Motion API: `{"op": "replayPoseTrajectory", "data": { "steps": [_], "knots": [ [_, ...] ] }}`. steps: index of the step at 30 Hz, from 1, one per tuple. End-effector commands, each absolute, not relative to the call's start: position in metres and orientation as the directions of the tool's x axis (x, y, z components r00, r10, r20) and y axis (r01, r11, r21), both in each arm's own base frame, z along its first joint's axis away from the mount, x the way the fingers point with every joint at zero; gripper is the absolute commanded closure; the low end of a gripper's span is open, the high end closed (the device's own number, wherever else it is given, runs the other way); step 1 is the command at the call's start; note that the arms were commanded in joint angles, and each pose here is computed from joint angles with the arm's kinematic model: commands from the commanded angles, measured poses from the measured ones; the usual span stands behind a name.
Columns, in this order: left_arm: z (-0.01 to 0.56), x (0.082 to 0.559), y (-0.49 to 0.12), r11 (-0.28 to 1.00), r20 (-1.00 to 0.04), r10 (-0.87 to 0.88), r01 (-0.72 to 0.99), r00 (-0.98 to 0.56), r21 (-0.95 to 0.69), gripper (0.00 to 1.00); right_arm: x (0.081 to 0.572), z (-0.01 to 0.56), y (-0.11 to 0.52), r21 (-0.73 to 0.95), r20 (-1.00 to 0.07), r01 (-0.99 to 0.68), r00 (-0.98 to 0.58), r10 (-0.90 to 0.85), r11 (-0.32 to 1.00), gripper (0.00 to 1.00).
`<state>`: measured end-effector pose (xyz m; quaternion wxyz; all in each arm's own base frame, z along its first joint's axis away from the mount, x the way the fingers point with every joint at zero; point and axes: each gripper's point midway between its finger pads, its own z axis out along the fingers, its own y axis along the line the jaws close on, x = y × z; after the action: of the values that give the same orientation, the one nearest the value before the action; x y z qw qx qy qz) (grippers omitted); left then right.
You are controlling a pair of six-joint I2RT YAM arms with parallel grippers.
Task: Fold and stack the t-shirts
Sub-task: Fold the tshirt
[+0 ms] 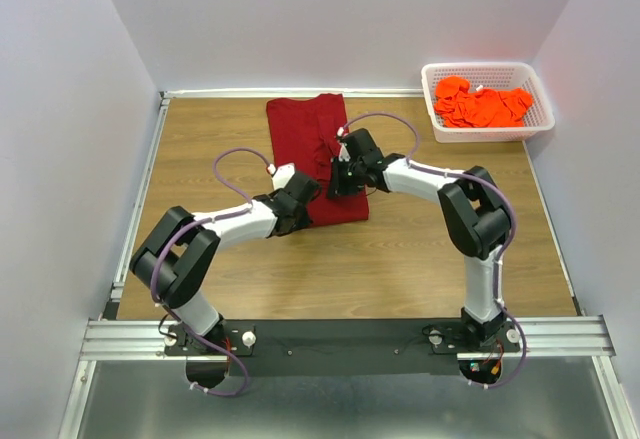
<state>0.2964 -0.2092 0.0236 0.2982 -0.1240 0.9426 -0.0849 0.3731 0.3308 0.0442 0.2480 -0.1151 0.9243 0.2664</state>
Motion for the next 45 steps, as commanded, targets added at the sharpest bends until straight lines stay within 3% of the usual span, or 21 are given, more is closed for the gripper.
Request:
{"op": "replayPoseTrajectory", "data": {
  "steps": [1, 16, 28, 31, 38, 45],
  "knots": [
    [0.005, 0.290, -0.208, 0.955, -0.516, -0.285, -0.196, -0.807, -0.222, 0.81, 0.378, 0.033, 0.344, 0.462, -0.512, -0.348, -0.856, -0.075, 0.815, 0.75],
    [-0.014, 0.253, -0.195, 0.966, -0.450, -0.236, -0.157, -0.861, -0.206, 0.81, 0.430, 0.027, 0.344, 0.340, -0.610, -0.333, -0.790, -0.063, 0.879, 0.75],
    [-0.013, 0.223, -0.186, 0.961, -0.412, -0.228, -0.135, -0.882, -0.242, 0.81, 0.509, 0.082, 0.325, 0.222, -0.764, -0.310, -0.645, -0.033, 0.924, 0.65],
    [-0.004, 0.220, -0.186, 0.953, -0.420, -0.246, -0.139, -0.873, -0.270, 0.80, 0.499, 0.101, 0.323, 0.235, -0.770, -0.331, -0.637, -0.033, 0.914, 0.64],
    [0.072, 0.262, -0.193, 0.915, -0.537, -0.335, -0.131, -0.774, -0.382, 0.60, 0.437, 0.121, 0.304, 0.393, -0.691, -0.369, -0.723, 0.006, 0.842, 0.61],
    [0.125, 0.327, -0.167, 0.876, -0.647, -0.418, -0.094, -0.638, -0.474, 0.63, 0.400, 0.109, 0.300, 0.582, -0.578, -0.419, -0.816, -0.009, 0.697, 0.62]
  ]
}}
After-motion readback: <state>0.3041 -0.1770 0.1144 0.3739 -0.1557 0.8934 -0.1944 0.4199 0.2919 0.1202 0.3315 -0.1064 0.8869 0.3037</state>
